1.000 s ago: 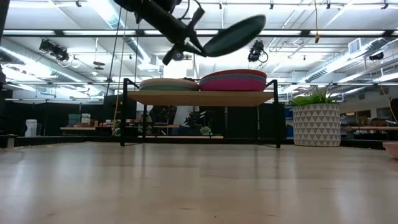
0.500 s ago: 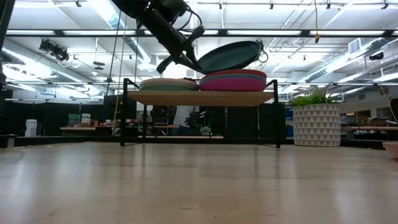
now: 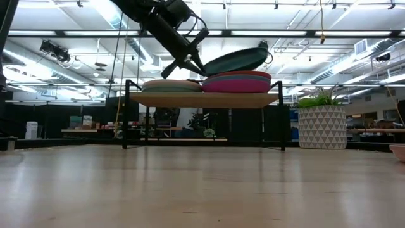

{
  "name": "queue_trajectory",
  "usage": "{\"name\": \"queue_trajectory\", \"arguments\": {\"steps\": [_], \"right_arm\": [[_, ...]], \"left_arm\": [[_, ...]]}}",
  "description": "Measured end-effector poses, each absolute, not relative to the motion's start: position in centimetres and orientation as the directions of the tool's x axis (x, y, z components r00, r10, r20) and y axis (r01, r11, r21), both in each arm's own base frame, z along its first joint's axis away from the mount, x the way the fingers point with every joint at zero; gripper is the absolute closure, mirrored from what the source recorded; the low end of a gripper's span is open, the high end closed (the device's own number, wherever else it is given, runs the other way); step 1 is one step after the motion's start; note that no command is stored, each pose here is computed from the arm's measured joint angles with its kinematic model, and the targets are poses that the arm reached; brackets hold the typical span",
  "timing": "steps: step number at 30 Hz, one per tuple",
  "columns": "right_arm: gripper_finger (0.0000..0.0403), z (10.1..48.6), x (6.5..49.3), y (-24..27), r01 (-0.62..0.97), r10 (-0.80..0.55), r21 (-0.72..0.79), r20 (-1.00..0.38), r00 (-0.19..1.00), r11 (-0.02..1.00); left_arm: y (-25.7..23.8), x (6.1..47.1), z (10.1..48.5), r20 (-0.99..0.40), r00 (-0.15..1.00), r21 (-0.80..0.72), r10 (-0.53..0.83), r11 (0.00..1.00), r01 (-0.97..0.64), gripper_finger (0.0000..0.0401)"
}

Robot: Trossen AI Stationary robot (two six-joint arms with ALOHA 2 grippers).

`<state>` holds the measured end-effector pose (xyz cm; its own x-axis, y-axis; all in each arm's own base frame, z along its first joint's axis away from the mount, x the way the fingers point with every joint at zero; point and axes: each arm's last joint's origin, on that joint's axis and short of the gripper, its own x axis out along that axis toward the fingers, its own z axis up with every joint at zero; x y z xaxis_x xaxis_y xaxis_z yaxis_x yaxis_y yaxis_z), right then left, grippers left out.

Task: Place and stack plates onto a shelf
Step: Stack the dark blue plate on top of the orange plate on the shelf, then stack the brown plate on top of the light red plate on the shelf

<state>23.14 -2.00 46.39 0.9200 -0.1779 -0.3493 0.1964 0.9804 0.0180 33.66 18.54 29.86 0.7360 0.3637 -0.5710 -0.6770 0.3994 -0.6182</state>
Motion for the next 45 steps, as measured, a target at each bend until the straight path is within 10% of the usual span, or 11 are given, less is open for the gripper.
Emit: {"name": "queue_trajectory", "arguments": {"steps": [16, 30, 45], "right_arm": [[0.0309, 46.4, 23.1, -2.0, 0.196, -0.179, 0.014, -0.348, 0.92, 0.981], [0.0309, 46.3, 23.1, -2.0, 0.196, -0.181, 0.005, -0.362, 0.914, 0.981], [0.0309, 46.2, 23.0, -2.1, 0.196, -0.184, -0.004, -0.371, 0.91, 0.981]], "left_arm": [[18.8, 33.8, 30.3, -0.525, 0.776, -0.633, 0.35, 0.449, -0.631, 0.0272], [18.7, 33.4, 29.8, -0.567, 0.799, -0.65, 0.201, 0.486, -0.584, 0.0269], [17.9, 31.7, 31.7, -0.585, 0.738, -0.481, 0.336, 0.589, -0.649, 0.0269]]}}
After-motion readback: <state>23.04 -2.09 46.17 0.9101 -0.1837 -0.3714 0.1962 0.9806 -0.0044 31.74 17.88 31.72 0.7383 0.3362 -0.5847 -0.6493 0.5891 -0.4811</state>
